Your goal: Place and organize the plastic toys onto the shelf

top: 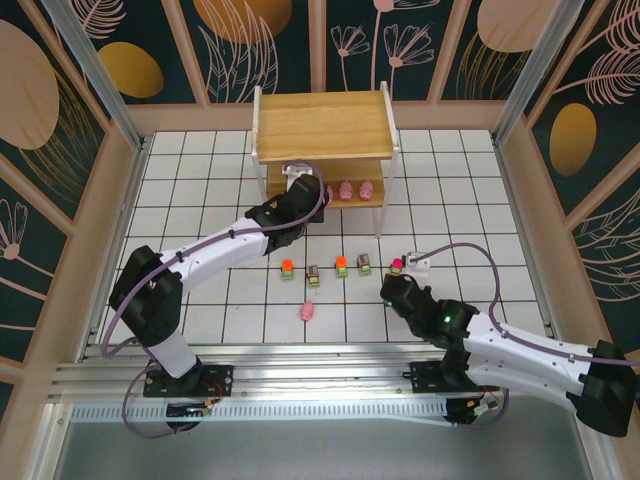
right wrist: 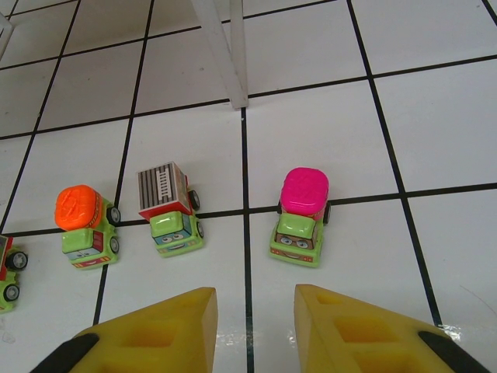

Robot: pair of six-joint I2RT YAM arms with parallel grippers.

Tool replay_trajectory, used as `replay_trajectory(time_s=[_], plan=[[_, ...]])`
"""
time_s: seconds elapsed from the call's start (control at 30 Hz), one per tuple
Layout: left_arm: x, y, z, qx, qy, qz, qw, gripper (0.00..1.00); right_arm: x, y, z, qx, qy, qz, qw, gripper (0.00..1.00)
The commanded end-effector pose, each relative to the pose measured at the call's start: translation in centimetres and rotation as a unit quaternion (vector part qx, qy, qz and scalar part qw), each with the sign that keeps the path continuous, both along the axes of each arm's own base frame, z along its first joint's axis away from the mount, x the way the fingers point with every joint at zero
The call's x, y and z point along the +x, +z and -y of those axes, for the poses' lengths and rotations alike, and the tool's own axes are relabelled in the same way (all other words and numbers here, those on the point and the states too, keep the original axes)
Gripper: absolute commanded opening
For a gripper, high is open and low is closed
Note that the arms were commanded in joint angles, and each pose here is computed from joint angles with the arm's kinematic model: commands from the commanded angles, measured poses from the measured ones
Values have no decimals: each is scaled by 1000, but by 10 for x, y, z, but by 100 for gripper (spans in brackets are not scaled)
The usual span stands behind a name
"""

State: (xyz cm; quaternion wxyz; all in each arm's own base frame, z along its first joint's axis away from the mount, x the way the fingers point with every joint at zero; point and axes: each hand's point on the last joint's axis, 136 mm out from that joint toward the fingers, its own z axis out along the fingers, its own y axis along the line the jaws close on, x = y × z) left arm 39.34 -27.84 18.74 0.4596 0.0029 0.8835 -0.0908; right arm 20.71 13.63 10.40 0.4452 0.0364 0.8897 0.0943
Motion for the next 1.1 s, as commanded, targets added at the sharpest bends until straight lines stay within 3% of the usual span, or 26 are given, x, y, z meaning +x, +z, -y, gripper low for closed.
replay_trajectory(time_s=[0.0,0.4,1.07], plan=[[3,1,-1,-8,7,4,1000,39,1,0,6,0,-15,11,1000,32],[2,1,-3,-8,8,3,1000,40,1,1,5,1,-15,12,1000,32],[-14,40,-3,-24,-3,35,999,44,0,1,5,0,-14,13,1000,32]])
